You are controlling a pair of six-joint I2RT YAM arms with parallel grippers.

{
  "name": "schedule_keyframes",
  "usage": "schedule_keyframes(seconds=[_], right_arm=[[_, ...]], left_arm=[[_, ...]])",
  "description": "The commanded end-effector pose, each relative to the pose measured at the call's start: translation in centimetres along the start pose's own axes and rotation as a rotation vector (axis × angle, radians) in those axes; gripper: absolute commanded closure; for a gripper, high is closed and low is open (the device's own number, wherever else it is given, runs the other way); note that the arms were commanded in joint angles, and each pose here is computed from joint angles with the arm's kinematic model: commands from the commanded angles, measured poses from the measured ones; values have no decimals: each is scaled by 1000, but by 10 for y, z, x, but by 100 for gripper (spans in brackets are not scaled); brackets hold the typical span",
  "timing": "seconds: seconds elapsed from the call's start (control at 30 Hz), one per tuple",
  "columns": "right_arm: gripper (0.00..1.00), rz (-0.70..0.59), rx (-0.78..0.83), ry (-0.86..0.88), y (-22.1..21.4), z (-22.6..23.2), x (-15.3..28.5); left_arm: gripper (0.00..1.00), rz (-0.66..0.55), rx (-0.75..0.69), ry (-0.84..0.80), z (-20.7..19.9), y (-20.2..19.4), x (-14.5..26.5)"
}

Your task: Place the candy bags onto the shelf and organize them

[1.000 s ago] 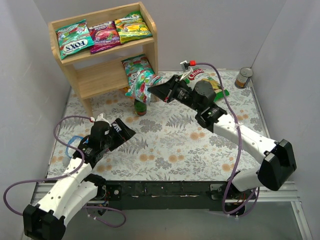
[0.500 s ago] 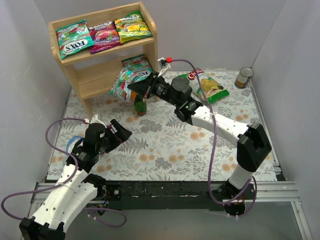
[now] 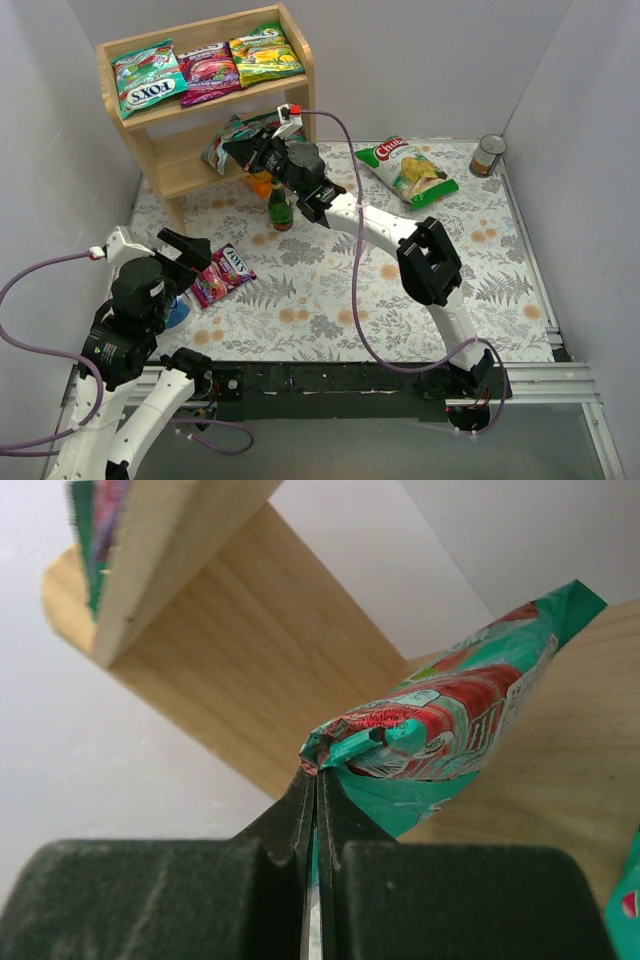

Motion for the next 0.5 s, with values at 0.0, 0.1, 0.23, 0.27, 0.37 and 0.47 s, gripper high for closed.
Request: schedule_keyframes(seconds=[0.0,0.1,0.23,0.27,0.37,0.47], right_arm=[[99,-166,42,60,37,30,-25],[99,-173,57,8,22,6,-36],[99,-205,61,-18,8,-11,-39],[99,-212,61,-35,6,-17,-39],[99,-200,56,-66,-8,-29,-40],[99,-205,50,-113,-19,-35,-38]], left_arm=[[2,-127,3,122,14,28,10],[2,-158,-1,132,15,35,12],[2,-160,-13,136,14,35,10],[2,-160,-15,145,16,35,9],[2,-160,-14,151,16,35,8],[2,-172,-9,151,16,36,8]])
Point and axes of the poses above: each gripper's point midway between its finger pads, its own x axis back along the fingers, its own z axis along the line the jaws close on, y = z × x, the point moved 4 cm from there along x, back along the fingers, and after that the axes turned 6 degrees about -x, right-handed, at the moved point
